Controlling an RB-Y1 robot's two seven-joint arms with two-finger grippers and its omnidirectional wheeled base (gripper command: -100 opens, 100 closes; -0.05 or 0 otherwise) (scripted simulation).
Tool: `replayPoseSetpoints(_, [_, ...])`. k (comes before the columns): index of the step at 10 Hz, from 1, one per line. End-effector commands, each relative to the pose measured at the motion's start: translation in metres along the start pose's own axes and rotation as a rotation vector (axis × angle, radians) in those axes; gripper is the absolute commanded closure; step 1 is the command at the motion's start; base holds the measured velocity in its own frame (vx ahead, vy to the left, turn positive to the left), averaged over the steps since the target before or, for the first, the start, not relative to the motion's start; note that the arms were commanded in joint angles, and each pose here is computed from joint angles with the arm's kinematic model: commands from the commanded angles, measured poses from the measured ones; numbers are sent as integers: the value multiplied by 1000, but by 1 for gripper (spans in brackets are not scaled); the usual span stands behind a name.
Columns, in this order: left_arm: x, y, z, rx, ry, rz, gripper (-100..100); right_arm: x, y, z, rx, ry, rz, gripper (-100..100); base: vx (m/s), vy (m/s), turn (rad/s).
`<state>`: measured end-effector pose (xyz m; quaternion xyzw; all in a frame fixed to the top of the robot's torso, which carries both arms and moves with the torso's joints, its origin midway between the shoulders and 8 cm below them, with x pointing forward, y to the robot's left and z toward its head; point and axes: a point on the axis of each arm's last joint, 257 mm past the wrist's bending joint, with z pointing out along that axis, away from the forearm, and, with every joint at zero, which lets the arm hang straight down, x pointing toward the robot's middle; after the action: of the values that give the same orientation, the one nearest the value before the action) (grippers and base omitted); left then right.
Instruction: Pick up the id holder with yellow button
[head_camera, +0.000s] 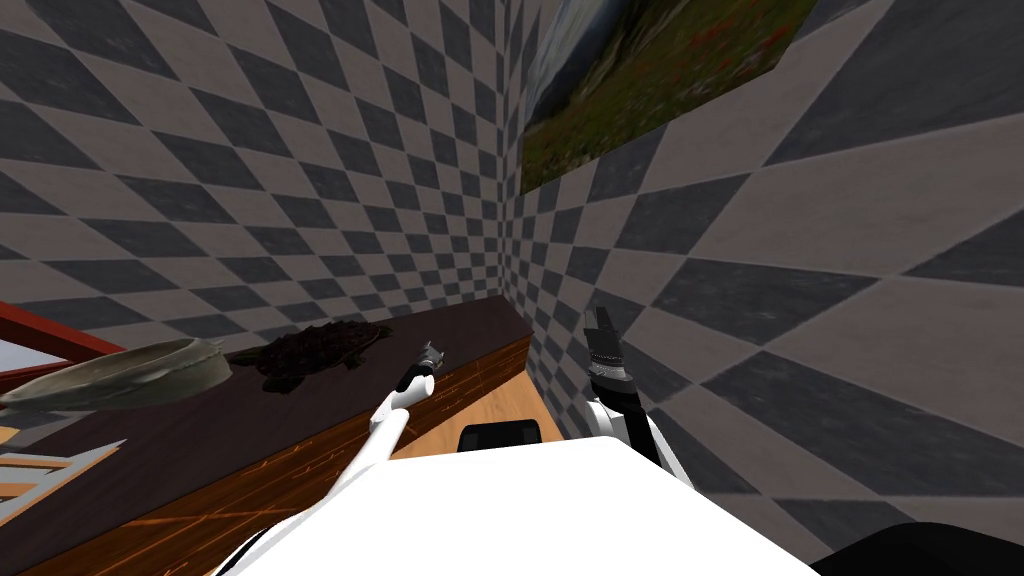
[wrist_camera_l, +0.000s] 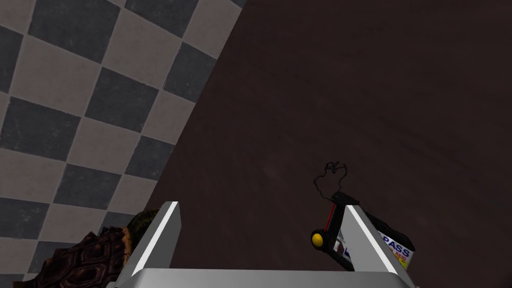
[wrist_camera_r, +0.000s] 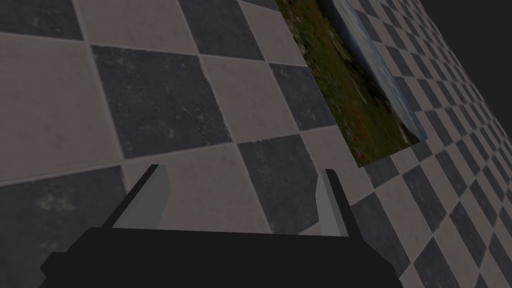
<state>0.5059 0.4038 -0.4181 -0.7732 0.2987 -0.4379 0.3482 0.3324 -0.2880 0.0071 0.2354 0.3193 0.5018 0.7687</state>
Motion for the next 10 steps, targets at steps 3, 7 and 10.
replayPoseSetpoints(3, [-6,19,6,-51,-31,-64,-100,0,0,0,0,0,0,0,50,-7,17])
replayPoseSetpoints(7, [-8,39,12,-102,-63,-145,-100,0,0,0,0,0,0,0,42,0,20])
replayPoseSetpoints(10, [-11,59,15,-152,-97,-219,-100,0,0,0,0,0,0,0,69,11,49])
